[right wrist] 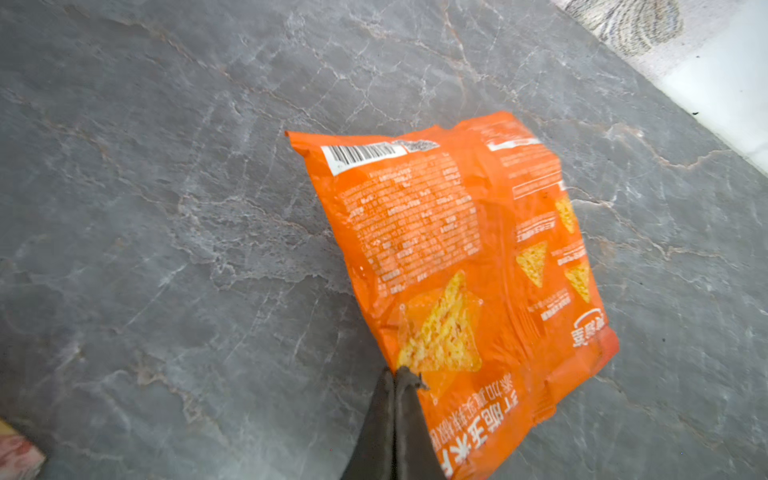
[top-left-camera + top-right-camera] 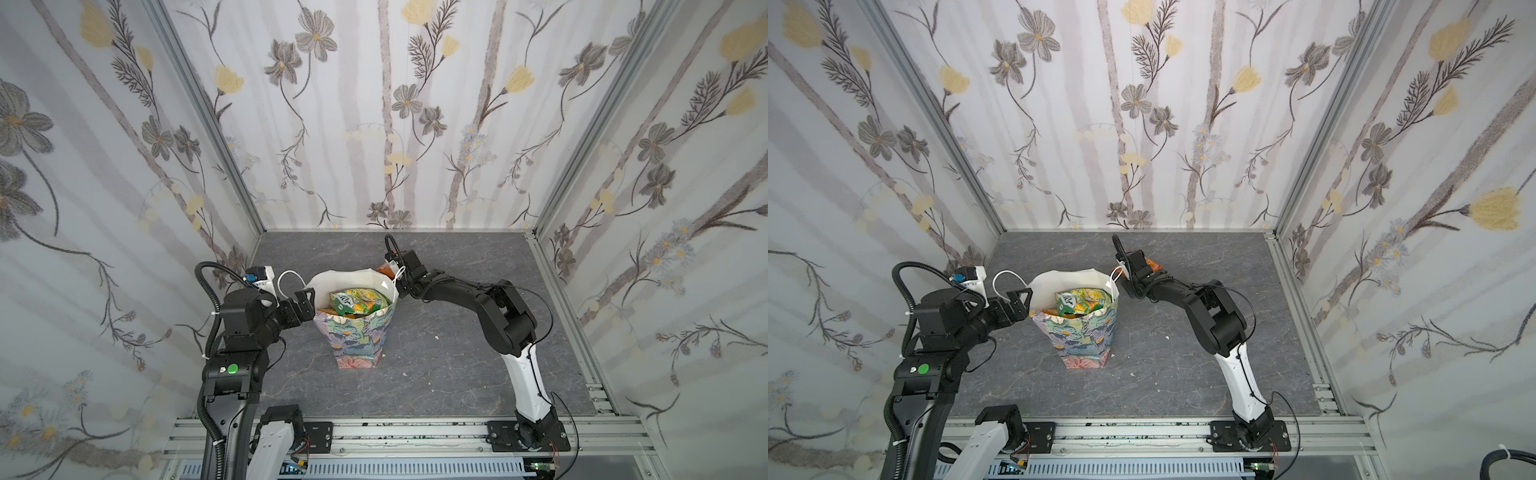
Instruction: Place the snacks into the paper bag
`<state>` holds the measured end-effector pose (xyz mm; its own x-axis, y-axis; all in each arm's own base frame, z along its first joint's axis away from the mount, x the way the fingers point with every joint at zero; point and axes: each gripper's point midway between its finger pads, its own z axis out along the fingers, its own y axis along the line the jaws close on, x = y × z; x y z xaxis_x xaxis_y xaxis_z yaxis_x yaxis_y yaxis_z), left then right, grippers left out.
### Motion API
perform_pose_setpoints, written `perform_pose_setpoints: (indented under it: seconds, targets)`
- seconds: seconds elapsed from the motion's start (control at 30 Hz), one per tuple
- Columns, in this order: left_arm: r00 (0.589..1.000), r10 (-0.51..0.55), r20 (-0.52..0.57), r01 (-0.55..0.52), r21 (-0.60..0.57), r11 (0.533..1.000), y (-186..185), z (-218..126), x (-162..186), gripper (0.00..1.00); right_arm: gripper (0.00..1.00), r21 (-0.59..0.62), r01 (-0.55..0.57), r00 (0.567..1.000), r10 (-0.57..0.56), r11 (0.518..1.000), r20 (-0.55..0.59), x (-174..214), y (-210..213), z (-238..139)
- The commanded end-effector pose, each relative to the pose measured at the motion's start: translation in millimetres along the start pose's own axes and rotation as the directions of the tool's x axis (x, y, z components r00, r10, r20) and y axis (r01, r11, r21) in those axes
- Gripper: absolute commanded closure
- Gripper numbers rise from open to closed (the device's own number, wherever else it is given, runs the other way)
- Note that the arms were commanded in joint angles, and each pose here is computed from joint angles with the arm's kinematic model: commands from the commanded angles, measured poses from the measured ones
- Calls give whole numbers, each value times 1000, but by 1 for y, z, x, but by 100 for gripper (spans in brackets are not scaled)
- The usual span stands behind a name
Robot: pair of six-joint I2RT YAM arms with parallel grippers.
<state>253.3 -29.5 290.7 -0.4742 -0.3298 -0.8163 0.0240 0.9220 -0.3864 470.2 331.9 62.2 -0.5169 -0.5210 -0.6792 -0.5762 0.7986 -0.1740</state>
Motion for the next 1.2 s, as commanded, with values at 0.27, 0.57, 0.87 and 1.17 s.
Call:
perform_pose_setpoints:
  seconds: [0.27,0.57,0.87,1.17]
  targets:
    - [999,7,37,-7,6,1000,-2,0,-8,0,100,-101,-147,986,154,984,63,-15,-13,-59]
    - [999,9,34,-9,16,1000,-4,0,-8,0,100,-166,-165,975,186,972,120,-37,-13,-95]
    - [999,8,35,-9,17,1000,-4,0,-8,0,100,-197,-187,964,218,962,150,-51,-13,-112]
    - [999,9,36,-10,18,1000,-4,-1,-8,0,62,-177,-142,982,161,974,97,-36,-12,-115]
